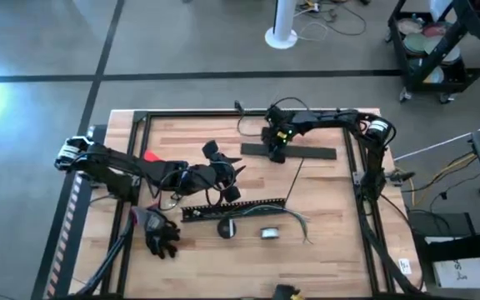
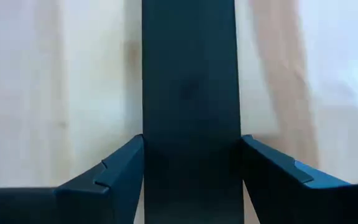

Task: Ziptie cables
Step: Close the black cable duct

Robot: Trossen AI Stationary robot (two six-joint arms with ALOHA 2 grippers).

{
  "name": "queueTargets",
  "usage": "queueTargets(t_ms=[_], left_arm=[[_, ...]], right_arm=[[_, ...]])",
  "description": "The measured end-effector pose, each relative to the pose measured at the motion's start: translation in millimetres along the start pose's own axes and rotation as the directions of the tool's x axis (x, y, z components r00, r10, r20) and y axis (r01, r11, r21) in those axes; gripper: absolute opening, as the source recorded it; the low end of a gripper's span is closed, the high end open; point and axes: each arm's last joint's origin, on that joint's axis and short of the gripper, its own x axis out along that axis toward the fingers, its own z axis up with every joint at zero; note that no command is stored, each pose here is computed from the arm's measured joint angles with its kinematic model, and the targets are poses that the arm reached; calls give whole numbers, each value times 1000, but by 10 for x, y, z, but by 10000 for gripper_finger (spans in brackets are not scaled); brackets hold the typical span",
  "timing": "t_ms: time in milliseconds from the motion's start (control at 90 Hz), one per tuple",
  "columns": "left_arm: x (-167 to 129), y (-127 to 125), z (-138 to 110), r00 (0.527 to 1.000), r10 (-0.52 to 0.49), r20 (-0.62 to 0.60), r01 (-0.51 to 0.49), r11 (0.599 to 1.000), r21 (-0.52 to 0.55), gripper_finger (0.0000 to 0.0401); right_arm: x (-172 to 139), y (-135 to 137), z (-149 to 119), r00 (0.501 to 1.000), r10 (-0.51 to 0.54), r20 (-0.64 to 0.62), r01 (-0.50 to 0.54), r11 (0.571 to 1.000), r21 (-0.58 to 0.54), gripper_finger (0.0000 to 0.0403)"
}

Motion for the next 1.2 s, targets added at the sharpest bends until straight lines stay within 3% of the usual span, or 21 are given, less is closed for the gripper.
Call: queueTargets(t_ms=[144, 267, 456, 644, 833, 1056, 1200], left_arm=[[-24, 2, -63, 997, -45, -65, 43, 999, -34, 101], [-62, -31, -219, 977, -97, -189, 82, 993, -87, 100], [-233, -195, -433, 942, -145, -303, 90, 978, -191, 103], [-464, -429, -578, 939, -183, -292, 136, 975, -176, 100], [-600, -554, -709, 937, -200, -285, 158, 974, -165, 113], [-570, -523, -930, 959, -139, -247, 102, 982, -156, 148], [-435, -363, -1100, 965, -96, -244, 51, 982, -183, 170]], right_arm=[[26, 240, 185, 998, 1, 70, 5, 996, -86, 207], [-41, 456, 347, 990, 1, 142, 19, 990, -140, 207], [-257, 863, 454, 990, 23, 139, -1, 988, -151, 205], [-520, 1402, 448, 991, -122, 63, 132, 971, -199, 202], [-754, 1876, 415, 994, -71, 83, 82, 986, -148, 200], [-676, 2316, 316, 999, -21, 43, 28, 985, -173, 191], [-468, 2437, 276, 999, -51, 2, 50, 982, -184, 155]])
